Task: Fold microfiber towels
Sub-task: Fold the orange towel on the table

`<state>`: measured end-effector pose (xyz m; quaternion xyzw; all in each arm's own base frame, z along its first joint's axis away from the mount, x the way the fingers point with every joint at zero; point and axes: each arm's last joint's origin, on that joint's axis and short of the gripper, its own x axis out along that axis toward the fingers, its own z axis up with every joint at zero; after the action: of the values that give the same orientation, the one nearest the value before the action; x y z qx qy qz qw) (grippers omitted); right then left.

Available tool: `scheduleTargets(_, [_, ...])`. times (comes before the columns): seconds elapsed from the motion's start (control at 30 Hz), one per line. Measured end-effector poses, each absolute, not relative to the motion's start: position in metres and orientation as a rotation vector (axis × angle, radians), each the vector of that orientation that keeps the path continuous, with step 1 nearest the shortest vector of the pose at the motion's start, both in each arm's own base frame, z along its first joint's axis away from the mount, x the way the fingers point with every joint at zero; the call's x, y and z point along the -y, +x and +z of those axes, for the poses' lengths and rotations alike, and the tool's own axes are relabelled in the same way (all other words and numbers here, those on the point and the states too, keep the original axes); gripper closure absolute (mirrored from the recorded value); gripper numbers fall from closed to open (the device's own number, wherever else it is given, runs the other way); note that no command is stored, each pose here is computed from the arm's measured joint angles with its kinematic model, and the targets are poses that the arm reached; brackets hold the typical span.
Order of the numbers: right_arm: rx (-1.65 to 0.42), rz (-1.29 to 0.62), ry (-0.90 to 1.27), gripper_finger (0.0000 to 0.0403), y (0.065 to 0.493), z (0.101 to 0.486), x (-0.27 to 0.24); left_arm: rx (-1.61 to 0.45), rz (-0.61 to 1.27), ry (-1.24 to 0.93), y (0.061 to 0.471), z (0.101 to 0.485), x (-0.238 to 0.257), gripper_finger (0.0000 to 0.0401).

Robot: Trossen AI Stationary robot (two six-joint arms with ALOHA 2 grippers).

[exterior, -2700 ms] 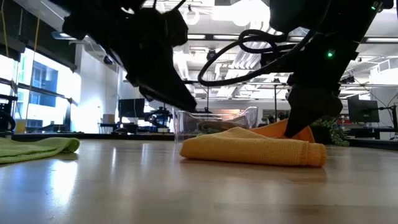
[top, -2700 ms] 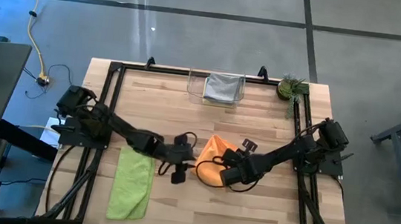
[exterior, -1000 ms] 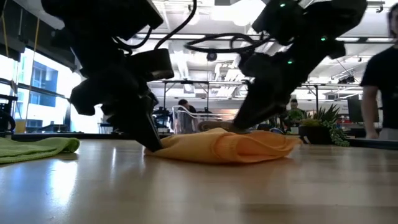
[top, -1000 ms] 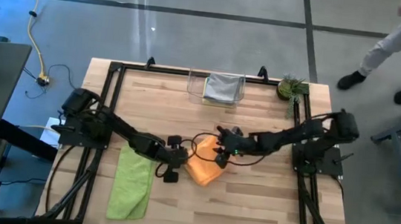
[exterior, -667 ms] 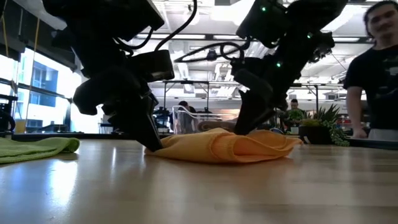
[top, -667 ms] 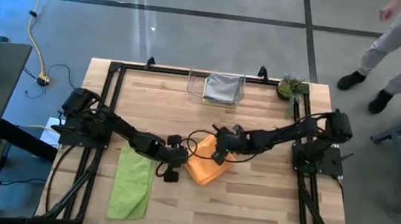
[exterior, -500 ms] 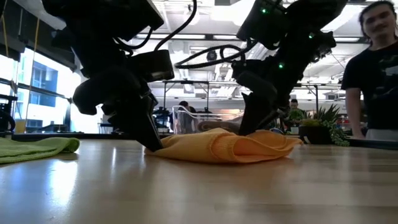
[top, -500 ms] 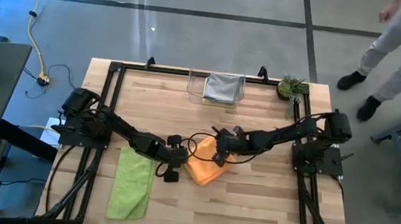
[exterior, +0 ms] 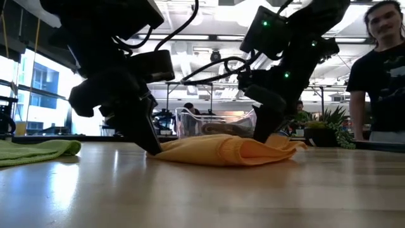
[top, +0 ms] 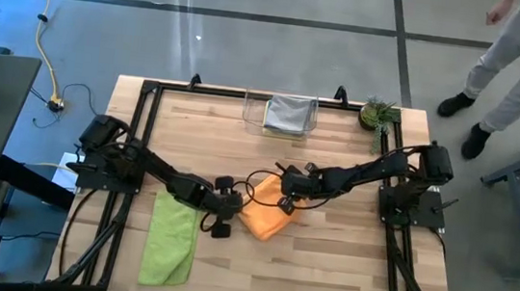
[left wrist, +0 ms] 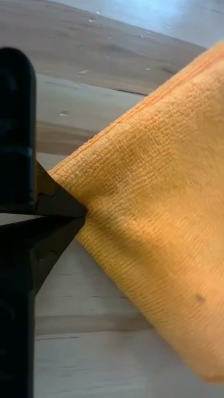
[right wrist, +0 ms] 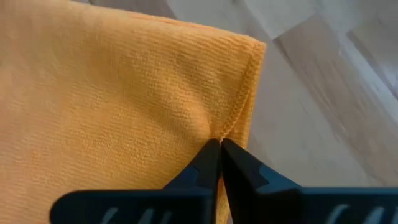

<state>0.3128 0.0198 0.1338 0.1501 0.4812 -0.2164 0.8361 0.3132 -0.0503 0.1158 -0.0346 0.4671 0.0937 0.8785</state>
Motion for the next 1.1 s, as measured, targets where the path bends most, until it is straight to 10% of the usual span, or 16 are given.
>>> scheduleTargets(0.23, [-1.029,-0.456,0.302,0.0391,0.312,0.134,-0.017,-1.012,0.203,-0.056,0.307,0.119,0.056,0.0401])
scheduleTargets(0.63, [-1.0,-0.411,0.252,0.027,0.312,0.15,-0.015,-0.946,0.17,-0.059,0.293,0.159,0.058,0.039])
scheduleTargets(0.93, [-0.82,-0.214,0.174,0.0389,0.331,0.16,-0.019,-0.672,0.087,-0.121,0.318,0.144,0.045,0.04])
scheduleTargets(1.1, [-0.835,-0.223,0.175,0.0386,0.341,0.136,-0.01,-0.717,0.131,-0.11,0.323,0.124,0.038,0.0401])
